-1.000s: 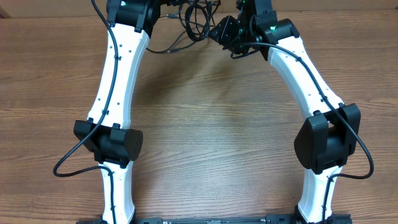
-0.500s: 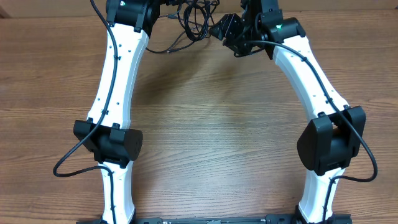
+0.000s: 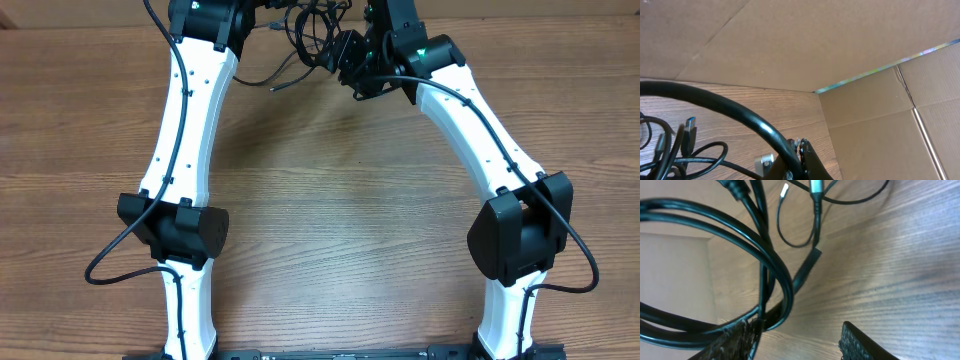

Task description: Untangle cables

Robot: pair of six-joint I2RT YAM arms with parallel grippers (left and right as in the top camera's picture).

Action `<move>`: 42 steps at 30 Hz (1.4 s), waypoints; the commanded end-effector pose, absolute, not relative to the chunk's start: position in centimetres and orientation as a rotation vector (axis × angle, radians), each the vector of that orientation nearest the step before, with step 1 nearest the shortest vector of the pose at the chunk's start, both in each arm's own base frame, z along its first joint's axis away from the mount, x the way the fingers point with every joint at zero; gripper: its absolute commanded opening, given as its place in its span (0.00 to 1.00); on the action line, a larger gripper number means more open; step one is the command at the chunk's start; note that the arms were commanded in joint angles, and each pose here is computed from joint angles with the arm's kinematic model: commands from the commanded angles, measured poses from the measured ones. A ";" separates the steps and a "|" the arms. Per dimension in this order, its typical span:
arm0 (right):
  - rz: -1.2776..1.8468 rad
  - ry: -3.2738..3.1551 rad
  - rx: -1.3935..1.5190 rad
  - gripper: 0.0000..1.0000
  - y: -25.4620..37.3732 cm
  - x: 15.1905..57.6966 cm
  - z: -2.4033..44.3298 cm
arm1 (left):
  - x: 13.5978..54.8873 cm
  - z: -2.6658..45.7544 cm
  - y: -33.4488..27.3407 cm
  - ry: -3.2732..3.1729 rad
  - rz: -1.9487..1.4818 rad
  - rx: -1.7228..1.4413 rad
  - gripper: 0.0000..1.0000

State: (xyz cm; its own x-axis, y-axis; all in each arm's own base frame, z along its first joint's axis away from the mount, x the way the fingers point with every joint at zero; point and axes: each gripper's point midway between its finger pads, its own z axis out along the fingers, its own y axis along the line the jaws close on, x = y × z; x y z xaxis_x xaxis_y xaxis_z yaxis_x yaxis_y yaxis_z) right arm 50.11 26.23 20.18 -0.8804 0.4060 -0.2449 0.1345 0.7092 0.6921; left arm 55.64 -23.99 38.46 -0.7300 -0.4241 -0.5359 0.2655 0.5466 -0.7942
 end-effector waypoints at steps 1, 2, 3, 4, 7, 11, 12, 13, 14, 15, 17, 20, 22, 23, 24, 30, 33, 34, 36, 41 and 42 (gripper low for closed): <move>1.010 2.465 0.415 0.55 25.7 51.0 22.4 | 54.4 42.0 -23.6 1.984 -1.240 -0.076 0.04; 1.012 2.462 0.419 0.55 25.5 51.1 22.5 | 54.4 42.0 -23.6 1.984 -1.240 -0.076 0.04; 1.008 2.461 0.429 0.55 25.1 51.3 22.4 | 54.4 42.0 -23.6 1.984 -1.240 -0.076 0.04; 1.005 2.461 0.437 0.55 24.8 51.4 22.4 | 54.4 42.0 -23.6 1.984 -1.240 -0.077 0.04; 0.989 2.455 0.456 0.55 24.1 51.7 22.3 | 54.5 42.0 -23.5 1.983 -1.239 -0.078 0.04; 0.958 2.448 0.469 0.55 23.6 52.0 22.2 | 54.5 42.0 -23.4 1.983 -1.238 -0.080 0.04; 0.956 2.448 0.470 0.55 23.7 52.0 22.2 | 54.5 42.0 -23.4 1.983 -1.238 -0.080 0.04; 0.958 2.450 0.467 0.55 23.8 51.9 22.1 | 54.5 42.0 -23.4 1.983 -1.238 -0.081 0.04; 0.958 2.454 0.465 0.55 23.9 51.8 22.0 | 54.5 42.0 -23.4 1.982 -1.238 -0.081 0.04; 0.960 2.455 0.458 0.55 24.3 51.7 21.8 | 54.5 42.1 -23.3 1.981 -1.238 -0.081 0.04; 0.959 2.462 0.450 0.55 24.8 51.7 21.2 | 54.6 42.1 -23.4 1.979 -1.238 -0.079 0.04; 0.972 2.468 0.435 0.55 25.4 51.6 20.7 | 54.5 42.1 -23.4 1.979 -1.239 -0.079 0.04; 0.976 2.468 0.422 0.55 25.9 51.4 20.6 | 54.6 42.1 -23.4 1.979 -1.238 -0.079 0.04; 0.972 2.472 0.424 0.55 26.0 51.4 20.4 | 54.6 42.1 -23.4 1.978 -1.238 -0.078 0.04; 0.970 2.476 0.423 0.54 26.0 51.3 20.2 | 54.6 42.1 -23.4 1.979 -1.238 -0.079 0.04; 0.902 2.490 0.453 0.53 25.5 51.3 19.1 | 54.6 42.1 -23.4 1.979 -1.238 -0.079 0.04; 0.887 2.484 0.459 0.53 25.3 51.5 19.1 | 54.5 42.1 -23.4 1.979 -1.239 -0.078 0.04; 0.888 2.482 0.458 0.53 25.3 51.5 19.0 | 54.5 42.1 -23.4 1.979 -1.240 -0.077 0.04; 0.906 2.481 0.446 0.53 25.8 51.5 19.0 | 54.5 42.2 -23.5 1.977 -1.246 -0.071 0.04; 0.986 2.420 0.372 0.54 27.9 52.2 20.1 | 54.4 42.2 -23.5 1.977 -1.247 -0.070 0.04; 0.992 2.400 0.365 0.54 28.1 52.5 20.3 | 54.4 42.2 -23.6 1.978 -1.253 -0.065 0.04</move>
State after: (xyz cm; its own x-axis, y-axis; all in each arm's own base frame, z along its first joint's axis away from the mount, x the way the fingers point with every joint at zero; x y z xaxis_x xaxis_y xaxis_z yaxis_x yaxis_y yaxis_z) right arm 52.40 26.69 20.49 -0.8299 0.4407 -0.3421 0.0827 0.7036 0.7058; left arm 55.76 -23.78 38.78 -0.7252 -0.4248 -0.5419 0.2776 0.5398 -0.7947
